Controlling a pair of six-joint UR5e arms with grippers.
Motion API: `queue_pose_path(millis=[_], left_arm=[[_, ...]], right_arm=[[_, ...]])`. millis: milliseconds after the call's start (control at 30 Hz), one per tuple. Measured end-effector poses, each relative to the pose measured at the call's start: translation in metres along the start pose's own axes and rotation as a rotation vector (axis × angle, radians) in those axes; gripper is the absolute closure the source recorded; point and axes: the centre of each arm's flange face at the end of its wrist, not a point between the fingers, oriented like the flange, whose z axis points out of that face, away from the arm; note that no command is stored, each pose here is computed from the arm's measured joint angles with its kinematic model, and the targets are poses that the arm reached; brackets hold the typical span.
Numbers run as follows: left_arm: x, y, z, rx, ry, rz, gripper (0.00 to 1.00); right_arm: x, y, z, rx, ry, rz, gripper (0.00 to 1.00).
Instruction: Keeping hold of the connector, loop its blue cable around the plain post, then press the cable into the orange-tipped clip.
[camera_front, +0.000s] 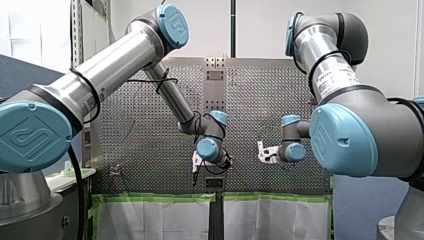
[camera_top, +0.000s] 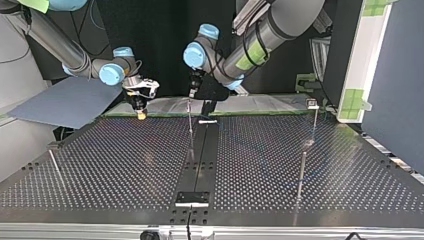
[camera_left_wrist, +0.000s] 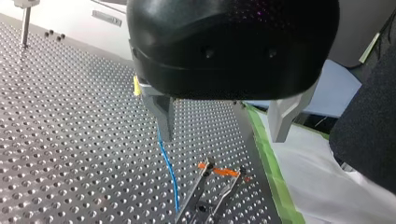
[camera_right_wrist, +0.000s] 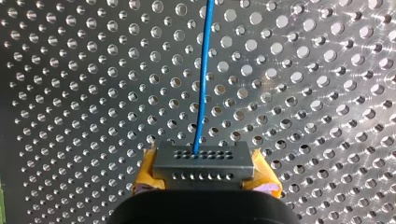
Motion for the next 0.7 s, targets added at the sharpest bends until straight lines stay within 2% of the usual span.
queue_pose_path(millis=[333,700], left_arm=[[0.0087,0.0058,-0.0074,-0.072,0.036,0.027,0.0],[0.0103,0.0063,-0.0092,-0.078,0.047,0.029,0.0]], right_arm=[[-0.0001,0.0,-0.0001,0.0,0.0,0.0,1.0],[-0.0001,0.0,-0.0001,0.0,0.0,0.0,1.0]])
